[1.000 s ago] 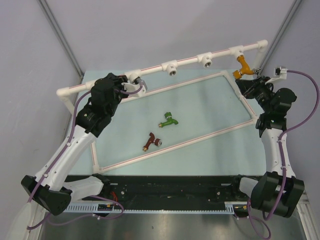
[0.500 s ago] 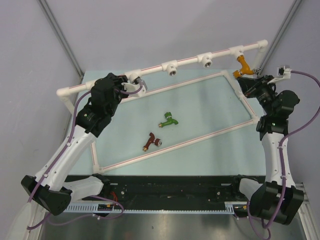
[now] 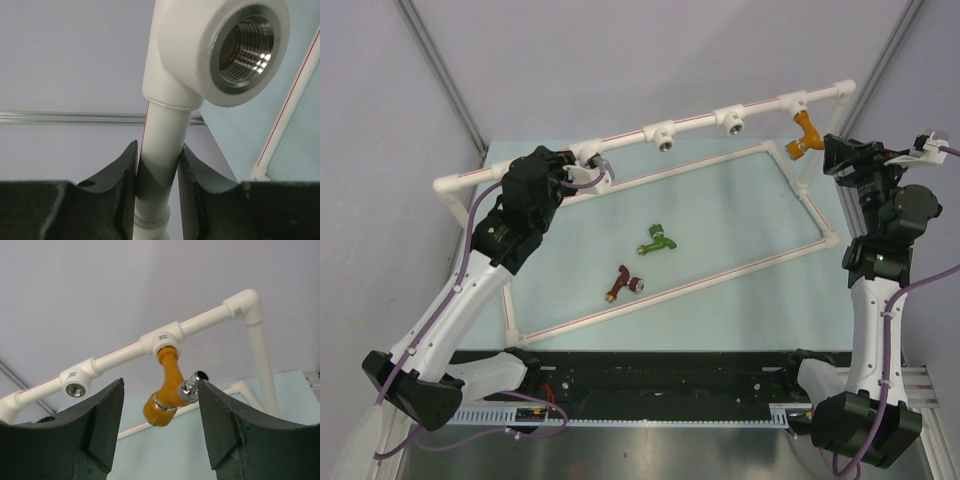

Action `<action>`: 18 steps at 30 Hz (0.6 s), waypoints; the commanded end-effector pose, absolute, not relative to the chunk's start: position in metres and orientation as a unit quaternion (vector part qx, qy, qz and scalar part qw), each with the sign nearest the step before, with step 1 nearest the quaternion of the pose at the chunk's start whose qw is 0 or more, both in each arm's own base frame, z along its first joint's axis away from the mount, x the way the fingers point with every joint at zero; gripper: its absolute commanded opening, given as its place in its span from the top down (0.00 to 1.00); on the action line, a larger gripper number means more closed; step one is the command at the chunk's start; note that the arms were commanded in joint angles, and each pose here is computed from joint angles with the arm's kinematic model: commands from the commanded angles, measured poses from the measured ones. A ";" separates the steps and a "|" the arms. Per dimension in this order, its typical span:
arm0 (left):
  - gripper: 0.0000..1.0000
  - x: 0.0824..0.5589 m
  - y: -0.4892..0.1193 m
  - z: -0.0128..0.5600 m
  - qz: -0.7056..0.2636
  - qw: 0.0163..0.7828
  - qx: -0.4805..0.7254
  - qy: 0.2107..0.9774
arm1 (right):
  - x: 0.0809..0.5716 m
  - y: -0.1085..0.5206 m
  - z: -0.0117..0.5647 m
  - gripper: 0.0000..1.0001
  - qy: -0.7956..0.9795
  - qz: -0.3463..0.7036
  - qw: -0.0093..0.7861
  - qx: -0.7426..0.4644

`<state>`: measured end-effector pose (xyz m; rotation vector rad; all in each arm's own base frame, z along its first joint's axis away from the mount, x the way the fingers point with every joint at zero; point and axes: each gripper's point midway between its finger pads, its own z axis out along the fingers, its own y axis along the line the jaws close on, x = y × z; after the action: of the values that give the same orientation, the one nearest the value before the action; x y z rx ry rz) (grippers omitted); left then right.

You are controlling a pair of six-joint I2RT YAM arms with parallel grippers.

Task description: Install the water faucets

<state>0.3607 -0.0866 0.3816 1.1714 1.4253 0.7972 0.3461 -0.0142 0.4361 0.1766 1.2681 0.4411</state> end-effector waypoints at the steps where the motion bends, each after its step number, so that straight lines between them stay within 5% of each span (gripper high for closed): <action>1: 1.00 0.359 -0.094 0.371 0.294 0.543 0.482 0.622 | 0.355 -0.032 0.447 0.35 0.585 0.177 0.784 0.110; 12: 1.00 0.360 -0.095 0.370 0.294 0.542 0.482 0.622 | 0.387 -0.043 0.424 0.40 0.610 0.213 0.746 0.161; 18: 1.00 0.360 -0.095 0.370 0.294 0.541 0.483 0.622 | 0.395 -0.053 0.411 0.83 0.610 0.246 0.721 0.218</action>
<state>0.3607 -0.0869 0.3815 1.1725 1.4247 0.7959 0.3906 -0.0366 0.4038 0.3666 1.3821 0.5142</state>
